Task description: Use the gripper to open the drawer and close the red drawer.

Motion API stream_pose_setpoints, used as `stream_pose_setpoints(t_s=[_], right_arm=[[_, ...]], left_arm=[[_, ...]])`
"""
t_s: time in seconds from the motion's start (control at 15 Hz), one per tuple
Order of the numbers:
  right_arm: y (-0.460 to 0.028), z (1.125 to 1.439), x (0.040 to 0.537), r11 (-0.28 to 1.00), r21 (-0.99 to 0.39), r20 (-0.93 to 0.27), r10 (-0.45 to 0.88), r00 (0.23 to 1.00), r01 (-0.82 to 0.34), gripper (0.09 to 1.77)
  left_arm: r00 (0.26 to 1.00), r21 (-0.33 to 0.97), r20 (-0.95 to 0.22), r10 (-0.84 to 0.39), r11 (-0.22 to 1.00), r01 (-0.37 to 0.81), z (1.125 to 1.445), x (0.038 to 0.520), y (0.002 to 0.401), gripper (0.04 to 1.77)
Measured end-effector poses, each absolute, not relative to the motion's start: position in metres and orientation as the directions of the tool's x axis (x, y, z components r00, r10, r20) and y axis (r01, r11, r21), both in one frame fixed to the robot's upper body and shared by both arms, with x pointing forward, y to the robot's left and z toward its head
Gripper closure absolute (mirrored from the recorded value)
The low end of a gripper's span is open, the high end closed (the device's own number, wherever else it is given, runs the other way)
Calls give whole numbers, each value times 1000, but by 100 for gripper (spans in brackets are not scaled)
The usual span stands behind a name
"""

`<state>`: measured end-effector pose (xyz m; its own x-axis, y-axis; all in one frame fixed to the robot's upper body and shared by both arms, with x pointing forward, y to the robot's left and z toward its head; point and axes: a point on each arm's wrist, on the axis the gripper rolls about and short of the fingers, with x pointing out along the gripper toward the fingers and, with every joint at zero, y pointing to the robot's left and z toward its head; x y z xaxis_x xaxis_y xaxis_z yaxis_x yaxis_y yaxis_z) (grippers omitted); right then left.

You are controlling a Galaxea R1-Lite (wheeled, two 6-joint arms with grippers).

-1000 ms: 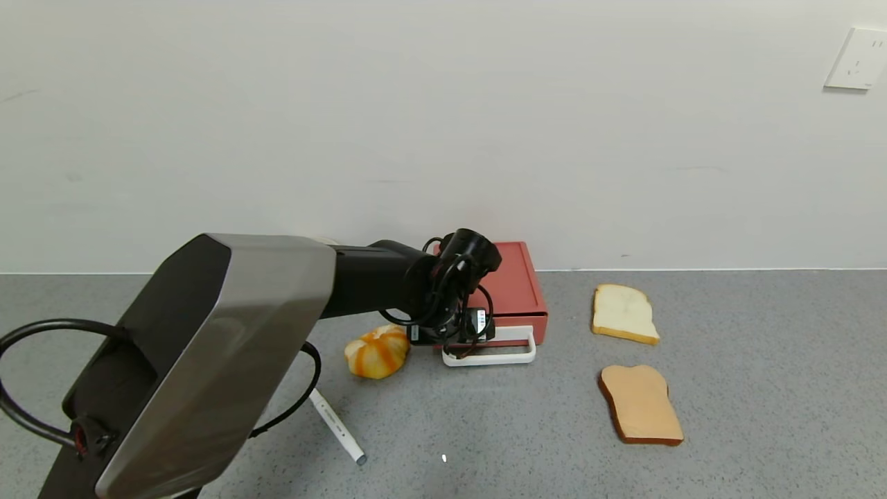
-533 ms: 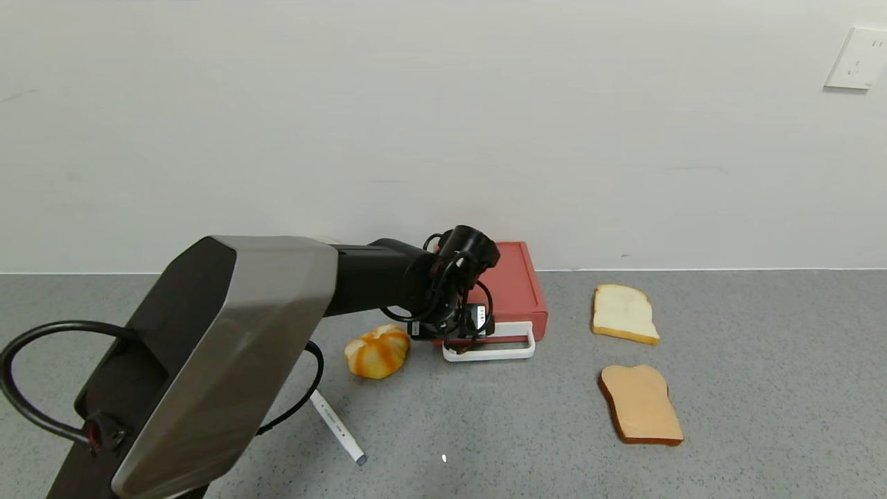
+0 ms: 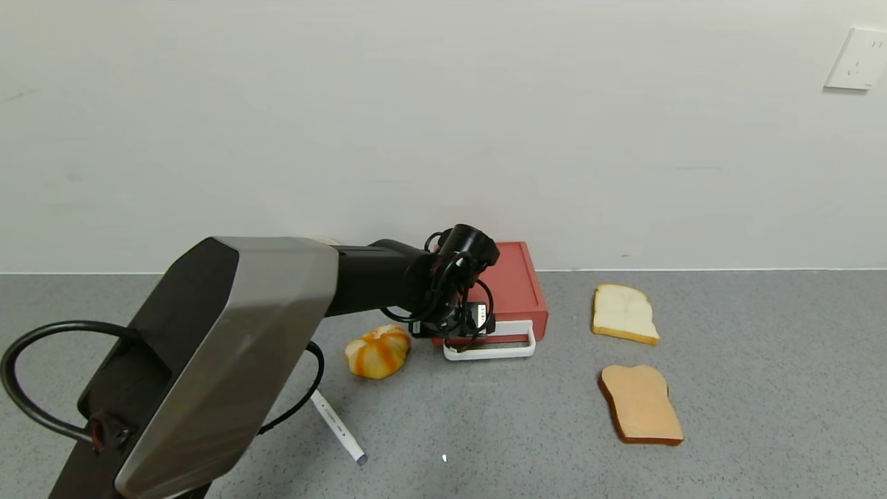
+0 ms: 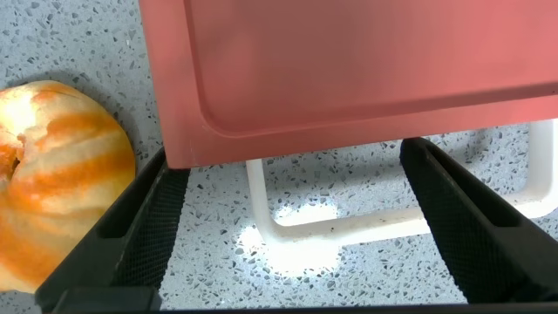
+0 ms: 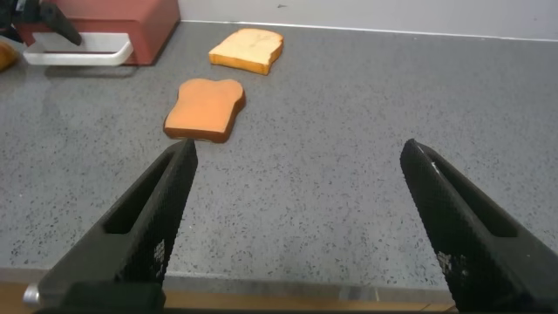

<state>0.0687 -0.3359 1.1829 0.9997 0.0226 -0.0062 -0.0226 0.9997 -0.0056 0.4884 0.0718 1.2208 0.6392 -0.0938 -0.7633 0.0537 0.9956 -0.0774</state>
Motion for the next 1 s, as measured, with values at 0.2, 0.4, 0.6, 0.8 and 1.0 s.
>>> stream_pose_setpoints(t_s=[0.2,0.4,0.6,0.8,1.0], right_arm=[[-336,1183,69,1000,-5,-6,23,1000,-23,15],[-336,1183,69,1000,-6,-6,23,1000,-23,15],[-336,1183,69,1000,-6,-7,23,1000,-23,15],[-336,1183,69,1000,-6,-8,23,1000,-23,15],[-336,1183,69,1000,-5,-8,23,1000,-23,15]], left_arm=[[591,-49,-803,-73,997,56,1221,479,74,8],[541,-28,-840,-53,998,55,1228,465,73,8],[502,-8,-864,-32,999,50,1245,450,79,8],[485,5,-874,-20,999,50,1282,427,95,8],[523,-22,-851,-44,999,49,1329,401,115,8]])
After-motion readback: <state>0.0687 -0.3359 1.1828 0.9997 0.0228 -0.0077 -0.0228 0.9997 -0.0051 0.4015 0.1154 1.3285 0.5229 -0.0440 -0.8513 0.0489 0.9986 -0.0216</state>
